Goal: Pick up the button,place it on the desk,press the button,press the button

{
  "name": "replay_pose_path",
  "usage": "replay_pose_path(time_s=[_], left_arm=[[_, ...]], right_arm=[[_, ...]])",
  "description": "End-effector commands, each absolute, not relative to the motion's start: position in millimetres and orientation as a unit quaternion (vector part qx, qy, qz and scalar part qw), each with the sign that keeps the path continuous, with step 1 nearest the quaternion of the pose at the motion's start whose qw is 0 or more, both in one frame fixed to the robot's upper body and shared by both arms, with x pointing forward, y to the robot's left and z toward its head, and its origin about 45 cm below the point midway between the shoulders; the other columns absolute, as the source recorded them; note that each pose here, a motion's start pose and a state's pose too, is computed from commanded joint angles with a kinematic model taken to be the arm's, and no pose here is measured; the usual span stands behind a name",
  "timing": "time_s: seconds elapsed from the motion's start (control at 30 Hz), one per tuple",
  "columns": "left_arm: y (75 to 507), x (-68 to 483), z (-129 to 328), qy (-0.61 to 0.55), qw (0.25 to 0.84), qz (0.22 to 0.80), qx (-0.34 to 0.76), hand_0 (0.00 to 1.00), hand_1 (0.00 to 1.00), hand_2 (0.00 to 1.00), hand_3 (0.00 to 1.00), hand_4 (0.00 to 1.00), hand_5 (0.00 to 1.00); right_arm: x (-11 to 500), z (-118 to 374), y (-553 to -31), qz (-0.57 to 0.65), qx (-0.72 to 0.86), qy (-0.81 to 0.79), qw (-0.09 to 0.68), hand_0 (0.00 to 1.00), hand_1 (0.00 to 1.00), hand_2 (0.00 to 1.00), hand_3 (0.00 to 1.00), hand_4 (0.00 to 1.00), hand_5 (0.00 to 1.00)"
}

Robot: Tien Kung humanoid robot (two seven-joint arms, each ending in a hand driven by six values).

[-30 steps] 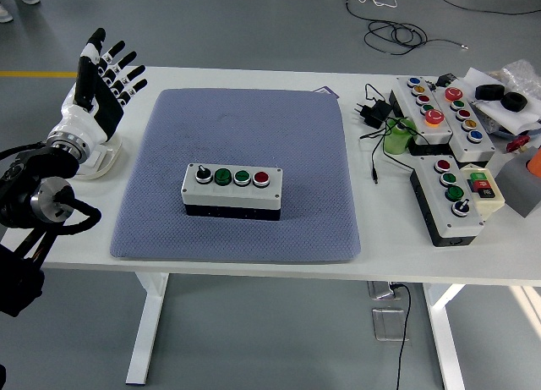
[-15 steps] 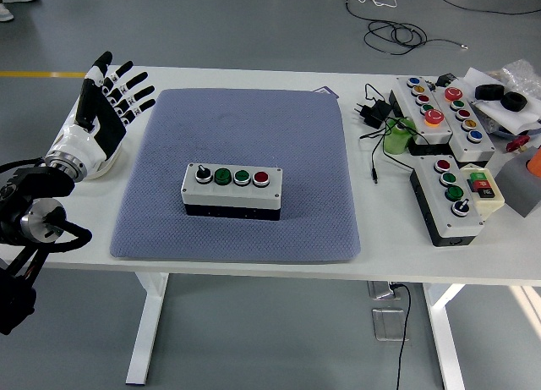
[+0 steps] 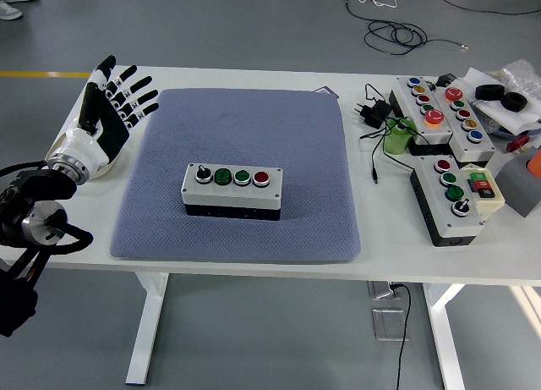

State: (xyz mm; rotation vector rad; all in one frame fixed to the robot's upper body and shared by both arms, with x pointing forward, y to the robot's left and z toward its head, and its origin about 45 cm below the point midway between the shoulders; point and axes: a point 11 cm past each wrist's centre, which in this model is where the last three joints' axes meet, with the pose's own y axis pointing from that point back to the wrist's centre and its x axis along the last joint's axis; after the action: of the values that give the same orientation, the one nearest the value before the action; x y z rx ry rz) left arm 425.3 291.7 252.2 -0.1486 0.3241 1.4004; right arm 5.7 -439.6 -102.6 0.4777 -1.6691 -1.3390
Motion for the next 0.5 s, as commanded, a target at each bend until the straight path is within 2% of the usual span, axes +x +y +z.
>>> replay_pose_path(time_s=[0.5], left_arm=[[293.1, 427.2, 254.3, 0.150, 0.750, 0.641, -0.066, 0.855, 0.846, 0.875, 0.915, 0.691, 0.998]], right_arm=[[12.2, -102.7, -438.5, -0.543, 0.199, -0.680, 0.452, 0.654, 0.510, 0.551, 0.604, 0.297, 0.407]])
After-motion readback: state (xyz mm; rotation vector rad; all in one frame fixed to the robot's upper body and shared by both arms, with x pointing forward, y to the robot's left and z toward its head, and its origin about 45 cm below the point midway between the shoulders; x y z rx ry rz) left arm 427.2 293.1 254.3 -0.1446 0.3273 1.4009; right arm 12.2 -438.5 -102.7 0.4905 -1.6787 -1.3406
